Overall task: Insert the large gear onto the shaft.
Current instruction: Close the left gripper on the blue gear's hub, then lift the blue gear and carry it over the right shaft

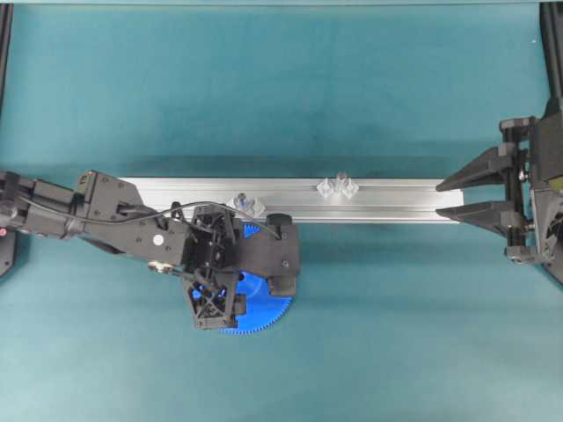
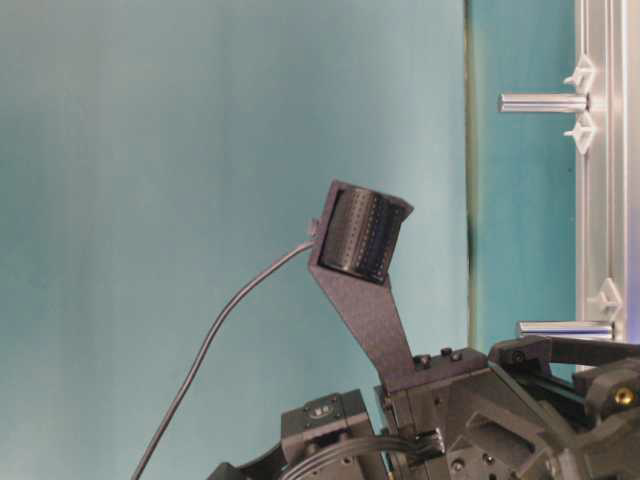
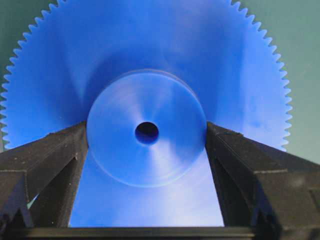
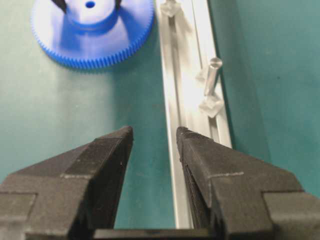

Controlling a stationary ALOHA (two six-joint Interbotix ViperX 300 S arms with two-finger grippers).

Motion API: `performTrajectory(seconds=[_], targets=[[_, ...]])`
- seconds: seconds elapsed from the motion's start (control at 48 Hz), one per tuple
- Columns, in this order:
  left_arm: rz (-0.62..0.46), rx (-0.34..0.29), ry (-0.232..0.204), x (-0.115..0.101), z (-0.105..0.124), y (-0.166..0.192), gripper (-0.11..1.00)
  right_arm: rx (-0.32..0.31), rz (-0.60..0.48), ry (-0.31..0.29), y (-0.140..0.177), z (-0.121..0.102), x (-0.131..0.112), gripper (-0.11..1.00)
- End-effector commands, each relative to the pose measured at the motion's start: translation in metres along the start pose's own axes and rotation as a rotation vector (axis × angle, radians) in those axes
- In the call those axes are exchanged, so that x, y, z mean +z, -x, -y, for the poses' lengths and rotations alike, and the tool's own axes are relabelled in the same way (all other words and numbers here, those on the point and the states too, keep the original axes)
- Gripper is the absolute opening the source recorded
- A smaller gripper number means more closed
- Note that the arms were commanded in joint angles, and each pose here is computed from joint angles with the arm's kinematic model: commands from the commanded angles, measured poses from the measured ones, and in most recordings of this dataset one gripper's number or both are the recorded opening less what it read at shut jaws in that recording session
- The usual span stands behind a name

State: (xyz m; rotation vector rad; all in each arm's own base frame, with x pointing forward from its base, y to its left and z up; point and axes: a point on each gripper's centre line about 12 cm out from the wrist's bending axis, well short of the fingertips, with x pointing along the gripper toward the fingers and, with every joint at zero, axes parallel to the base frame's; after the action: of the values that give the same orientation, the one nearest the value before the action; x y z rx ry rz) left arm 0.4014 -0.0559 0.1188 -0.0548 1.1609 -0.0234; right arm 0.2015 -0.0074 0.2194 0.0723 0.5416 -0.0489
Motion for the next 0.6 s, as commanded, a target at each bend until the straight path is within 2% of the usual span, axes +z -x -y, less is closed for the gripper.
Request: performTrajectory(seconds=[0.0, 0.25, 0.438, 0.584], targets=[[0.009, -0.001, 0.007, 0.0, -0.002, 0.0, 0.8, 0.007, 0.016, -0.007, 0.001, -0.002, 0.005, 0.49], [0.056, -0.008, -0.016, 0.006, -0.001, 0.008, 0.8, 0.008, 0.016, -0.027, 0.0, -0.002, 0.004, 0.49], [0.099, -0.012, -0.052, 0.014, 0.0, 0.022, 0.8, 0.008, 0.01, -0.053, 0.0, -0.002, 0.002, 0.49], [0.126, -0.015, -0.055, 0.019, 0.001, 0.032, 0.8, 0.008, 0.013, -0.054, 0.0, -0.002, 0.002, 0.49]])
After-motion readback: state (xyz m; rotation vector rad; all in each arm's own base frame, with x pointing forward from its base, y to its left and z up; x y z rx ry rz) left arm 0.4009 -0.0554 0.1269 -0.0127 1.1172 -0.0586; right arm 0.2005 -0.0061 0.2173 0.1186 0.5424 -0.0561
